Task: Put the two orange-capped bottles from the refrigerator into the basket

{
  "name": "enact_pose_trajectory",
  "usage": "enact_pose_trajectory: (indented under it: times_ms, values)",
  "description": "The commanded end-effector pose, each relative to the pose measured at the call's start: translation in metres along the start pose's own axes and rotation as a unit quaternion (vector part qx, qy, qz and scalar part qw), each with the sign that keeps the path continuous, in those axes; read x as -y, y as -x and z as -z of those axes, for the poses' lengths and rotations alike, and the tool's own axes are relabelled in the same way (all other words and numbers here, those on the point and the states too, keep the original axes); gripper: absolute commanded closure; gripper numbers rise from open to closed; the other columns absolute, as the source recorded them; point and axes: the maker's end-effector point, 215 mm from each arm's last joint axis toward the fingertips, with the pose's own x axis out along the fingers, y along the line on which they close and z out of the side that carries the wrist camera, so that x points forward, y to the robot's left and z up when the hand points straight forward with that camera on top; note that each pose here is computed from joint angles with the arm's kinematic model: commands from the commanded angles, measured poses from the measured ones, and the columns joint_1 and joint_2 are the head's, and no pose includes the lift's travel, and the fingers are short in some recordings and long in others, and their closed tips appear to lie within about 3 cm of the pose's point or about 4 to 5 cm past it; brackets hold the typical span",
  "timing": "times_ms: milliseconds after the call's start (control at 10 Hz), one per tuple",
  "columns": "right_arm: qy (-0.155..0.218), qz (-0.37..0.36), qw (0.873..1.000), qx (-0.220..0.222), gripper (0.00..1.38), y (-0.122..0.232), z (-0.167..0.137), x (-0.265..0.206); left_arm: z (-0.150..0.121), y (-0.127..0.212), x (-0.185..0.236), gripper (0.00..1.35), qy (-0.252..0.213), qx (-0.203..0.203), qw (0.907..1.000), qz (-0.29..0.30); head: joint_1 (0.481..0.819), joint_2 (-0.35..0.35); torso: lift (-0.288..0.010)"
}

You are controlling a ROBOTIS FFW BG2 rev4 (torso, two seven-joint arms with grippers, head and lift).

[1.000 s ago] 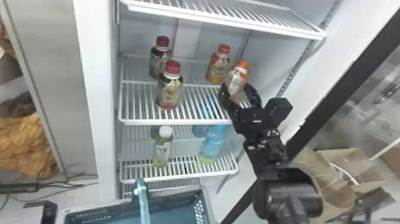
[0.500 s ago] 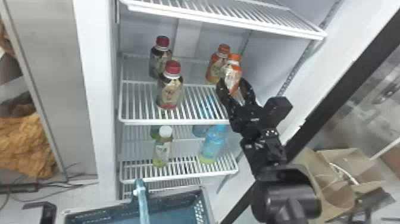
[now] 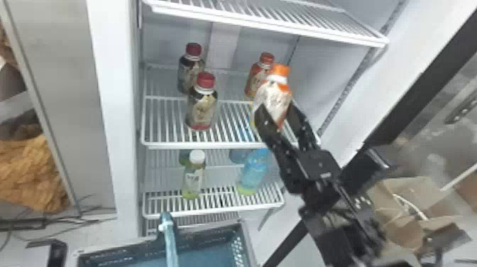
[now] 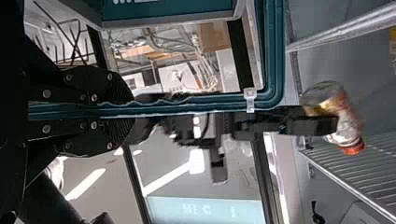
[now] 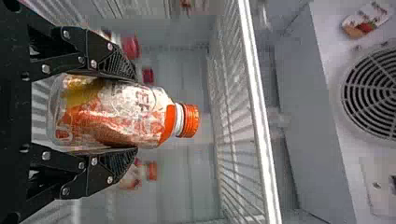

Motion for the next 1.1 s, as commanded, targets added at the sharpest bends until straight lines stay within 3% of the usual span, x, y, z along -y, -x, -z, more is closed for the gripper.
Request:
enact_pose_trajectory:
  times_ms: [0,200,400,600,800,1000]
  values:
    - [-0.026,-0.029,0.997,-0.073,0.66,0.037,0.001,-0.032,0.000,0.000,0.000,1.20,-0.001,-0.001,1.0000,0.000,0.695,-0.350,-0.040]
    - [-0.028,-0.064,0.981,-0.183,0.66,0.084,0.010,-0.061,0.000,-0.001,0.000,1.20,-0.003,-0.004,1.0000,-0.001,0.695,-0.350,-0.040]
    - [-0.038,-0.088,0.941,-0.325,0.66,0.146,0.052,-0.078,0.000,-0.001,0.000,1.20,-0.004,-0.005,1.0000,-0.001,0.695,-0.350,-0.040]
    - [-0.071,-0.102,0.896,-0.427,0.66,0.196,0.097,-0.089,0.001,-0.002,-0.001,1.20,-0.004,-0.008,1.0000,-0.003,0.695,-0.350,-0.040]
    - [-0.091,-0.114,0.866,-0.478,0.66,0.224,0.115,-0.097,0.001,-0.002,-0.002,1.20,-0.004,-0.008,0.9999,-0.005,0.695,-0.350,-0.040]
    - [-0.094,-0.119,0.859,-0.489,0.66,0.228,0.119,-0.102,0.001,-0.003,-0.002,1.20,-0.005,-0.010,0.9999,-0.005,0.695,-0.350,-0.040]
